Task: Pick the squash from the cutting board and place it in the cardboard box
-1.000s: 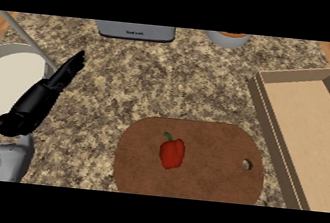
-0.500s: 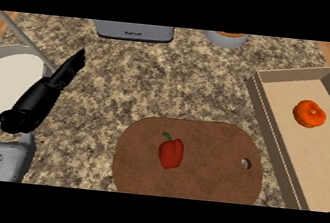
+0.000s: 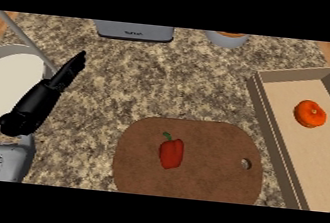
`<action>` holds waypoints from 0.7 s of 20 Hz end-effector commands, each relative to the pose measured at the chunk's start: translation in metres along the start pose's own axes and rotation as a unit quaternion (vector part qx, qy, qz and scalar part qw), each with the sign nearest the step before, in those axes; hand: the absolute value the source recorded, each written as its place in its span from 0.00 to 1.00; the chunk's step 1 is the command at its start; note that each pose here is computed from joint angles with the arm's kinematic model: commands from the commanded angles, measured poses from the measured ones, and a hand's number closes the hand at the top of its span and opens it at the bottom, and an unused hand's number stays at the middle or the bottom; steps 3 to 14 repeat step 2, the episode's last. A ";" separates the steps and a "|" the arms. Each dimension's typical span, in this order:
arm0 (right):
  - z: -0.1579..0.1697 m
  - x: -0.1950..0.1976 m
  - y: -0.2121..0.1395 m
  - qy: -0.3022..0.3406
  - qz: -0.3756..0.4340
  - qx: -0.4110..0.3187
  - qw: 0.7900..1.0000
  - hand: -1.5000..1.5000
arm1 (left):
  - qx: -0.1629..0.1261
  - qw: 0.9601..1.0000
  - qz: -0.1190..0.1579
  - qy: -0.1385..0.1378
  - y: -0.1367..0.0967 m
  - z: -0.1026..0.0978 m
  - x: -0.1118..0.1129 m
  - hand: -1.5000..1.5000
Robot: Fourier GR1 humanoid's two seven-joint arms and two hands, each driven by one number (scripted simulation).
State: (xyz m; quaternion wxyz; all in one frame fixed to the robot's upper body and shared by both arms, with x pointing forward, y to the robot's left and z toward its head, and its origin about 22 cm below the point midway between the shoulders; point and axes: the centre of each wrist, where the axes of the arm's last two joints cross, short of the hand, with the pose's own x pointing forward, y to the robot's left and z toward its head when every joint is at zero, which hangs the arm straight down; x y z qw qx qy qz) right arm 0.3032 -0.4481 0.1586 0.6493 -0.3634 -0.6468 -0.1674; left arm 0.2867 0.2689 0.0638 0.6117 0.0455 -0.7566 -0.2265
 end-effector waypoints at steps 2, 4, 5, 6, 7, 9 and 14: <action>-0.004 -0.036 -0.054 -0.007 -0.051 -0.072 0.996 0.00 | -0.004 1.000 0.001 -0.007 0.019 0.000 0.006 0.50; -0.004 -0.036 -0.054 -0.007 -0.051 -0.072 0.996 0.00 | -0.004 1.000 0.001 -0.007 0.019 0.000 0.006 0.50; -0.004 -0.036 -0.054 -0.007 -0.051 -0.072 0.996 0.00 | -0.004 1.000 0.001 -0.007 0.019 0.000 0.006 0.50; -0.004 -0.036 -0.054 -0.007 -0.051 -0.072 0.996 0.00 | -0.004 1.000 0.001 -0.007 0.019 0.000 0.006 0.50; -0.004 -0.036 -0.054 -0.007 -0.051 -0.072 0.996 0.00 | -0.004 1.000 0.001 -0.007 0.019 0.000 0.006 0.50; -0.004 -0.036 -0.054 -0.007 -0.051 -0.072 0.996 0.00 | -0.004 1.000 0.001 -0.007 0.019 0.000 0.006 0.50; -0.004 -0.036 -0.054 -0.007 -0.051 -0.072 0.996 0.00 | -0.004 1.000 0.001 -0.007 0.019 0.000 0.006 0.50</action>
